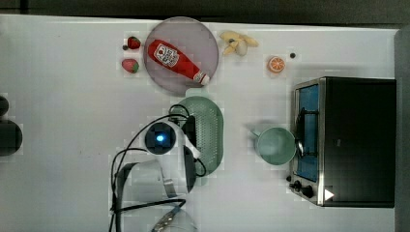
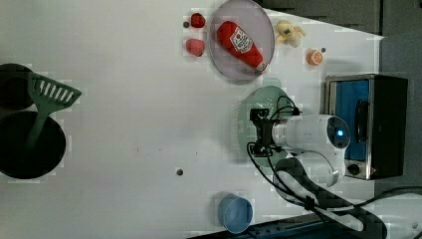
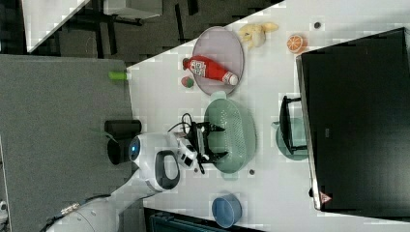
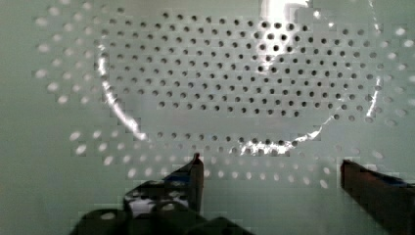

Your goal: Drag strainer right to left.

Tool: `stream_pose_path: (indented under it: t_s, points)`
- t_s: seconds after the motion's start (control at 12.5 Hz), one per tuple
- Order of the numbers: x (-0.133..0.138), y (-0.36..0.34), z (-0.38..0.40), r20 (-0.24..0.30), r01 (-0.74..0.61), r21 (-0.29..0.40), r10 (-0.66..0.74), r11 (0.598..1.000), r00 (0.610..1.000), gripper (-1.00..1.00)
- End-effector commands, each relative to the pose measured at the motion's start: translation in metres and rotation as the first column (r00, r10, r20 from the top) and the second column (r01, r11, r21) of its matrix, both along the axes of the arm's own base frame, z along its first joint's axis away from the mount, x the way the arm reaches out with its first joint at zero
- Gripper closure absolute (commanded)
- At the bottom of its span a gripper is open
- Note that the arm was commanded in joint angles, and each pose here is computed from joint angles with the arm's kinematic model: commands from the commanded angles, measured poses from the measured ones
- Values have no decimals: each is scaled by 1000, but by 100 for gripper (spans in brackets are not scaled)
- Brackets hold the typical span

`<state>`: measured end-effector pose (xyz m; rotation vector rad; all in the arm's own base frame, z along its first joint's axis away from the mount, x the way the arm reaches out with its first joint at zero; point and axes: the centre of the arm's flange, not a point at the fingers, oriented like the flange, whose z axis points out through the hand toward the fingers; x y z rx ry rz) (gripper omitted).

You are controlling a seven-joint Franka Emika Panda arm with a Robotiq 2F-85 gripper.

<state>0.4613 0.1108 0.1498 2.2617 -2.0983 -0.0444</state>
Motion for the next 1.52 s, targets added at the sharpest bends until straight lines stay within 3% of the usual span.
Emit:
stream_pose_path:
  t_s: [0.08, 1.04, 1.52]
  points:
    - [4, 46, 1, 36, 44, -1, -44, 999, 998, -100]
    - [12, 145, 3, 4, -24, -19, 24, 1000, 1000, -100]
    - [19, 200, 4, -8, 32, 37, -32, 999, 999, -100]
